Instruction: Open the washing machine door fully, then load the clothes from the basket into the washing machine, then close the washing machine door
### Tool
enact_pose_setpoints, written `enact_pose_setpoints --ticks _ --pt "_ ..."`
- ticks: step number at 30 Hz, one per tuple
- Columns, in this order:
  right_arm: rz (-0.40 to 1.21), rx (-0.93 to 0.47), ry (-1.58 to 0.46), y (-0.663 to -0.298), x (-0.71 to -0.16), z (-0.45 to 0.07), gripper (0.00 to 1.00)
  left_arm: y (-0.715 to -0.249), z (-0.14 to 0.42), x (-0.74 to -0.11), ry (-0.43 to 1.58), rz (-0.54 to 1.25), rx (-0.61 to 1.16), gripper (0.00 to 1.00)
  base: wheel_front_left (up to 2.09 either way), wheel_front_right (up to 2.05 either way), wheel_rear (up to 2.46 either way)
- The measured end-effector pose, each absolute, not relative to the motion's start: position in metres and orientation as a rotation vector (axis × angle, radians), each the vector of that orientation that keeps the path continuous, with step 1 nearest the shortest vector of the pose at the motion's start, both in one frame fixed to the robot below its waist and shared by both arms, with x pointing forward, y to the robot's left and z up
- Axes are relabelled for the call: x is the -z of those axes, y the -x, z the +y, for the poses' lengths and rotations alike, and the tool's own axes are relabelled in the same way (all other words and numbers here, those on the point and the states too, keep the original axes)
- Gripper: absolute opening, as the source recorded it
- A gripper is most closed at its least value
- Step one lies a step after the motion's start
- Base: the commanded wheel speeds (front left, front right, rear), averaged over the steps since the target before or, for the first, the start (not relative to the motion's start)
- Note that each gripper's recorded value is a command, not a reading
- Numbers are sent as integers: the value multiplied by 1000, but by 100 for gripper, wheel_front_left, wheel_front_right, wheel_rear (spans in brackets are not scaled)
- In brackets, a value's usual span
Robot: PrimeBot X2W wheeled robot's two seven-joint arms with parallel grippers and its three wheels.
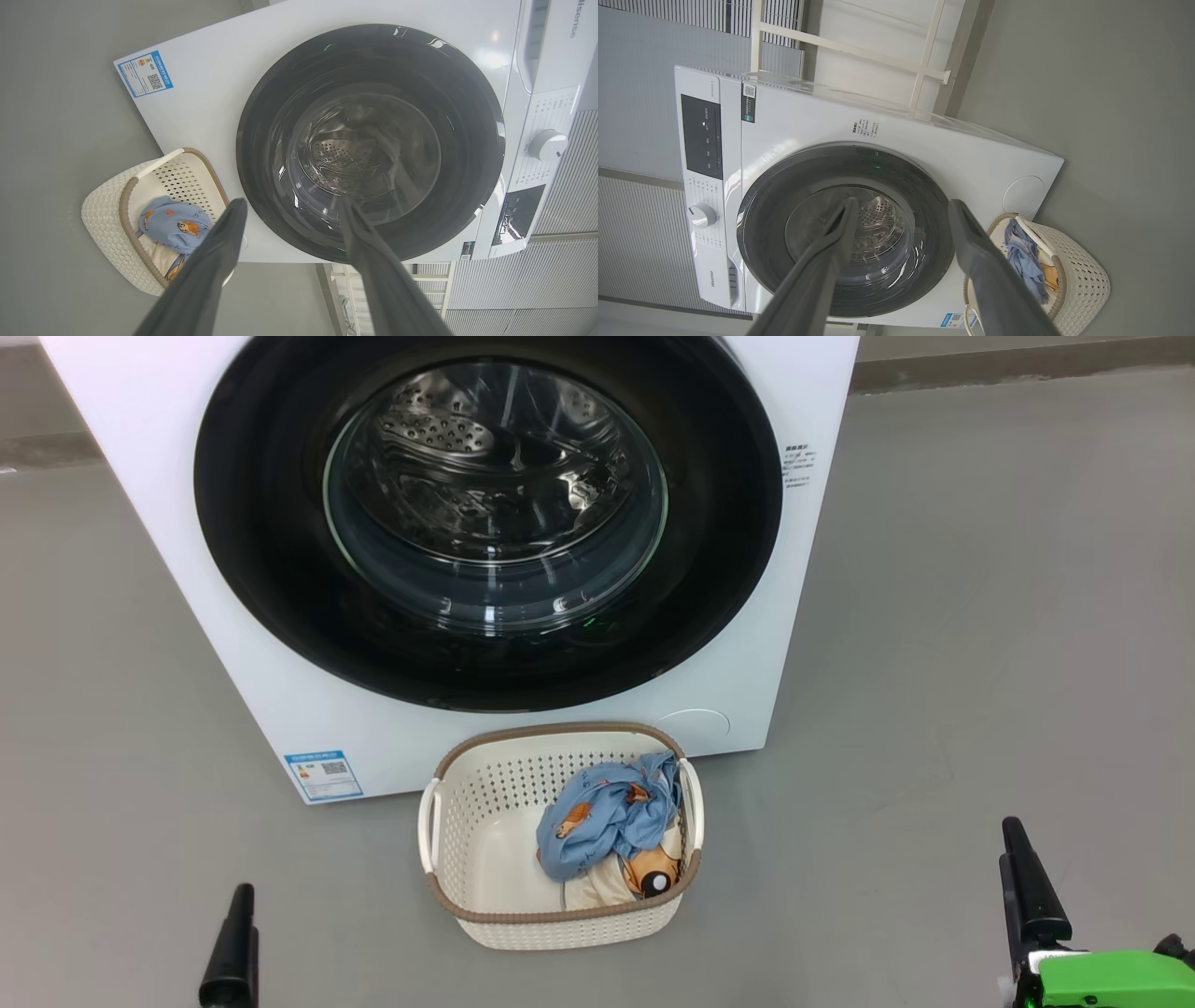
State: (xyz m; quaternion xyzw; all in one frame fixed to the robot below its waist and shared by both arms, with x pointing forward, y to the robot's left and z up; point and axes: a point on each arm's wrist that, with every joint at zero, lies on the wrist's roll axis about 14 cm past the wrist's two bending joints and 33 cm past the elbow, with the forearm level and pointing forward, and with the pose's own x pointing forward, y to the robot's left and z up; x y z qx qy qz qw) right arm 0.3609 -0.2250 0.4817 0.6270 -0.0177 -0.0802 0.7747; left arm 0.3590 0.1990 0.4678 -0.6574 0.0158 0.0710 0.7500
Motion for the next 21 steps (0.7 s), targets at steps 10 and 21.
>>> enact_pose_setpoints --ticks 10,21 --pt "-91 120 -1221 -368 -506 -221 100 -361 210 -485 1337 -35 -148 100 0 0 0" --pt "-133 84 -1049 -371 -525 -218 100 -364 211 -513 1128 -90 -110 100 0 0 0"
